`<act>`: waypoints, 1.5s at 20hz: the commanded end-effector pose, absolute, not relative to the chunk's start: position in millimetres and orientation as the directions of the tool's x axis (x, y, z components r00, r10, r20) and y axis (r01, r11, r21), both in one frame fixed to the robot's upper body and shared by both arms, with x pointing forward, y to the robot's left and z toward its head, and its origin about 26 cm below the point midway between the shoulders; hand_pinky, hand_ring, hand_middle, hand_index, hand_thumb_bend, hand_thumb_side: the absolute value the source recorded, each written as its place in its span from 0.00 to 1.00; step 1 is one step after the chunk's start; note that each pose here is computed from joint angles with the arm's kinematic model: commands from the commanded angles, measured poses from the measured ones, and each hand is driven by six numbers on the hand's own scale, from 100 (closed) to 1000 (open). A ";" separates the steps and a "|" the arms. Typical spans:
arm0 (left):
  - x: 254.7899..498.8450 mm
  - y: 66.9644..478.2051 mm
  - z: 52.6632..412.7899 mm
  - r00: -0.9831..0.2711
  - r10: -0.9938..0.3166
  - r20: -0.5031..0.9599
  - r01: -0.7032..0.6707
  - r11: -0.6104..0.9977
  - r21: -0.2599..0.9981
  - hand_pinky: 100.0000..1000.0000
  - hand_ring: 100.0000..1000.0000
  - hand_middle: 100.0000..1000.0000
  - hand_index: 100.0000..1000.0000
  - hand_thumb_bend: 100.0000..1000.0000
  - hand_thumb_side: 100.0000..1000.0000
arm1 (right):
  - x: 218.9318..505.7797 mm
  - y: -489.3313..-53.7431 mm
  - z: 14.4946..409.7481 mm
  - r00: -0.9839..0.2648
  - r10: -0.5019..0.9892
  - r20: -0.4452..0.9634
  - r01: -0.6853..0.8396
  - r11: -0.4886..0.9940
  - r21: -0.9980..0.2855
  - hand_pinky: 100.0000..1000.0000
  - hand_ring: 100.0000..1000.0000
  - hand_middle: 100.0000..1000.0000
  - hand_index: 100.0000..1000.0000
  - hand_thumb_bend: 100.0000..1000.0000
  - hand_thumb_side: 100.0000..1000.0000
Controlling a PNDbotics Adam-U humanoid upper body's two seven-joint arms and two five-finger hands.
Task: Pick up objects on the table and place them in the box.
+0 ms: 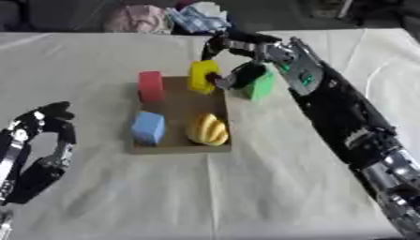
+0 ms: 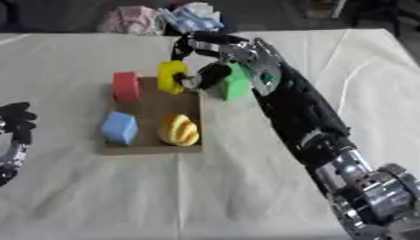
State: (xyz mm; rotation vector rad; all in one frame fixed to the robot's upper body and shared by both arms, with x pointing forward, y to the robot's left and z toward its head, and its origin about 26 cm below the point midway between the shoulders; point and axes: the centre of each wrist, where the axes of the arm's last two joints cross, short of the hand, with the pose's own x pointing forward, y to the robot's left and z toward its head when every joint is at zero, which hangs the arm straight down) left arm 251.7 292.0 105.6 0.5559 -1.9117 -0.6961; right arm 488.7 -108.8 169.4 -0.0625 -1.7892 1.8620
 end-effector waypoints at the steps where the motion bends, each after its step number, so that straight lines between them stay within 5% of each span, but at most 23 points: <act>1: 251.7 290.0 111.3 -0.427 -0.640 0.639 -0.081 0.731 0.677 0.69 0.65 0.64 0.86 0.00 0.67 | 486.9 -98.3 177.9 -0.979 0.149 0.137 -0.183 -0.360 -0.915 0.85 0.78 0.71 0.59 0.00 0.21; 7: 251.8 288.8 111.0 -0.429 -0.635 0.642 -0.076 0.734 0.675 0.69 0.65 0.64 0.86 0.00 0.67 | 479.7 -79.7 167.8 -0.984 0.140 0.106 -0.157 -0.428 -0.890 0.86 0.81 0.76 0.86 0.00 0.23; 11: 251.7 288.6 110.8 -0.428 -0.635 0.643 -0.075 0.734 0.675 0.69 0.65 0.64 0.86 0.00 0.67 | 475.7 -69.4 166.9 -0.989 0.132 0.062 -0.120 -0.488 -0.864 0.87 0.84 0.80 0.93 0.00 0.26; 19: 251.1 289.1 110.1 -0.424 -0.637 0.644 -0.073 0.732 0.677 0.69 0.65 0.65 0.86 0.00 0.67 | 480.1 -80.7 197.3 -0.982 0.176 -0.069 -0.023 -0.471 -0.882 0.87 0.86 0.84 0.97 0.00 0.26; 25: 250.1 290.3 109.1 -0.417 -0.642 0.644 -0.075 0.730 0.680 0.69 0.65 0.65 0.86 0.00 0.67 | 497.3 -127.4 214.5 -0.948 0.297 -0.116 -0.027 -0.438 -0.899 0.92 0.95 1.00 1.00 0.00 0.25; 30: 250.0 290.2 108.9 -0.416 -0.643 0.643 -0.076 0.729 0.680 0.69 0.65 0.65 0.86 0.00 0.67 | 507.0 -162.2 207.8 -0.903 0.419 -0.092 -0.086 -0.389 -0.917 0.95 1.00 1.00 1.00 0.00 0.23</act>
